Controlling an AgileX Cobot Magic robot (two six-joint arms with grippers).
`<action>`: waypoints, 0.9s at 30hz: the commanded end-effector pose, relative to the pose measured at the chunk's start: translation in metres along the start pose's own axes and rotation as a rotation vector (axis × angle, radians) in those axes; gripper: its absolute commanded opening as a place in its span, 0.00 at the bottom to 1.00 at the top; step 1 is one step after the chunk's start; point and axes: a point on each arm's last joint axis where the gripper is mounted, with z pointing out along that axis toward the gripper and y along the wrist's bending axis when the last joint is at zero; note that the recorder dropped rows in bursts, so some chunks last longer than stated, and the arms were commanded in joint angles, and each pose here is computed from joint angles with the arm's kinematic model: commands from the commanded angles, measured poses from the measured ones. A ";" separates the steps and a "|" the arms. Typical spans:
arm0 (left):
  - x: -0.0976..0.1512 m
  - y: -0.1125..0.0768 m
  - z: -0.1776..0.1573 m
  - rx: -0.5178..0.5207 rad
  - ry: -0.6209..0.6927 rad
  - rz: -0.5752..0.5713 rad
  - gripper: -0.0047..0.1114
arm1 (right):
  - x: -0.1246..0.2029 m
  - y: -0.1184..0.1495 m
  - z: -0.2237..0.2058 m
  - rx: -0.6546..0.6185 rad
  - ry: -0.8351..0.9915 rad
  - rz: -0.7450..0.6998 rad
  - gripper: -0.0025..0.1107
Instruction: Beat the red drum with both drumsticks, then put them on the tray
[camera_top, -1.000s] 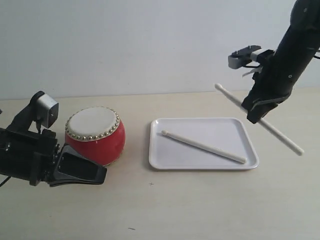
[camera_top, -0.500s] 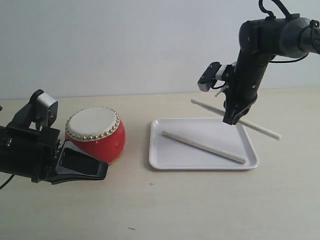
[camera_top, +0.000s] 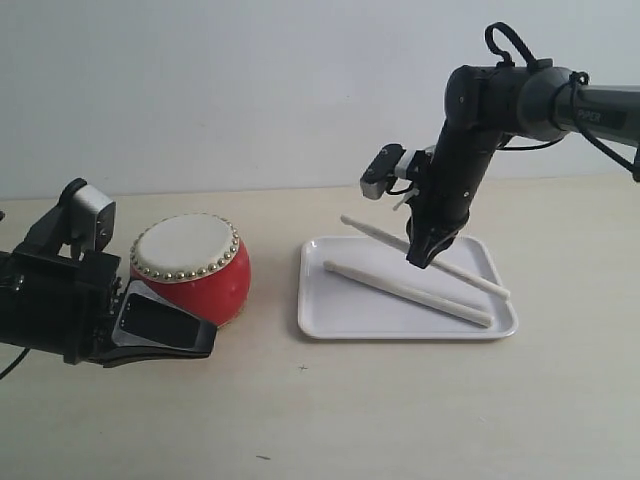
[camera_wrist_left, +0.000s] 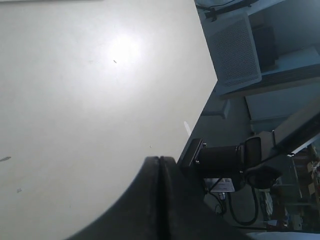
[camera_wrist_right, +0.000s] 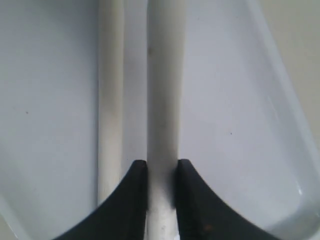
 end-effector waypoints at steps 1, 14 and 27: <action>-0.003 -0.001 -0.001 0.013 -0.018 -0.010 0.04 | -0.006 0.000 0.000 -0.006 -0.050 0.010 0.02; -0.003 -0.001 -0.001 0.015 -0.021 -0.011 0.04 | -0.004 0.001 0.007 -0.026 -0.033 0.012 0.14; -0.003 -0.001 -0.001 0.017 -0.025 -0.013 0.04 | -0.004 0.001 0.008 -0.021 -0.034 0.027 0.34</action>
